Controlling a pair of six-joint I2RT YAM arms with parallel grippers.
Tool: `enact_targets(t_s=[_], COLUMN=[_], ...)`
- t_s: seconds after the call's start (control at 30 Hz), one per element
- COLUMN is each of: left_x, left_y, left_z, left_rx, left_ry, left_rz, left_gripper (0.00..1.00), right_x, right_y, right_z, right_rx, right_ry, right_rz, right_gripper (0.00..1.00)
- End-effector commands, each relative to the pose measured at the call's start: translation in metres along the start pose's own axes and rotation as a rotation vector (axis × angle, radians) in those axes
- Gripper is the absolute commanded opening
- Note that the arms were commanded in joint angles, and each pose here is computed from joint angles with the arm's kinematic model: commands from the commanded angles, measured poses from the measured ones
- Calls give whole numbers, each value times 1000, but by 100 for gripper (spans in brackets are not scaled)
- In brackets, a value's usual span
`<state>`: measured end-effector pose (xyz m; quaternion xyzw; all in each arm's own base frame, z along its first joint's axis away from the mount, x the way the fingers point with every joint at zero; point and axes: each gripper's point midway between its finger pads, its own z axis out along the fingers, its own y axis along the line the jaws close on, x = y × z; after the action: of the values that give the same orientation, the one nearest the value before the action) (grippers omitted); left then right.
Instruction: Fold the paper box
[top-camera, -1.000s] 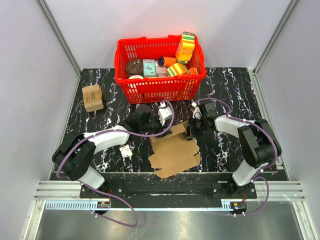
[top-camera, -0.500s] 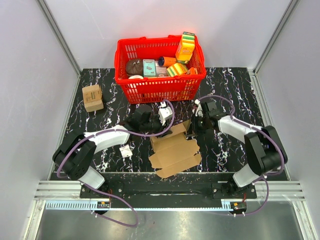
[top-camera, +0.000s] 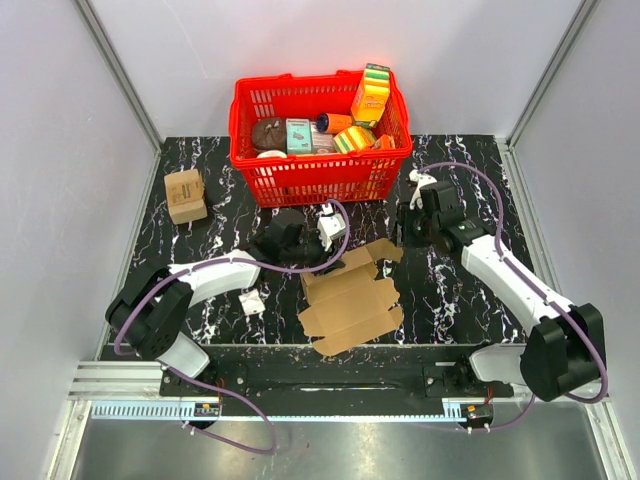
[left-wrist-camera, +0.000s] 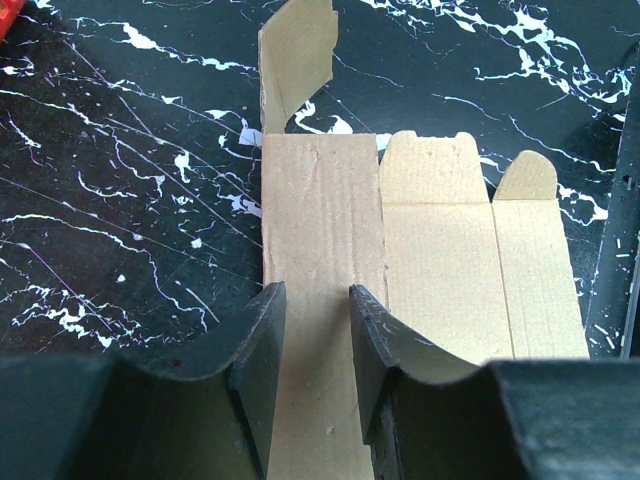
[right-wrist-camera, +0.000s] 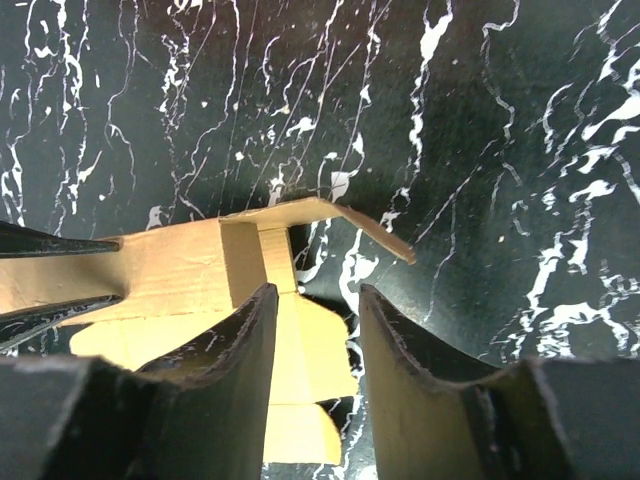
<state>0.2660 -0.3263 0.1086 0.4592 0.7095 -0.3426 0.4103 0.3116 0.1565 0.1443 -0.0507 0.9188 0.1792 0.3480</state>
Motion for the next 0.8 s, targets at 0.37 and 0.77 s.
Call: enact_targets(t_s=[0.37,0.77], left_x=[-5,-4], left_y=[0,-1], left_z=[5,6], left_rx=[9,11], left_ry=[2,5], left_rz=[16,20], left_gripper=[36,36], right_x=[-9,-5], right_y=[-10,-11], right_z=[16,35], right_rx=[19,-20], right_ry=[90,131], right_rz=[-215,-318], right_gripper=[54,54])
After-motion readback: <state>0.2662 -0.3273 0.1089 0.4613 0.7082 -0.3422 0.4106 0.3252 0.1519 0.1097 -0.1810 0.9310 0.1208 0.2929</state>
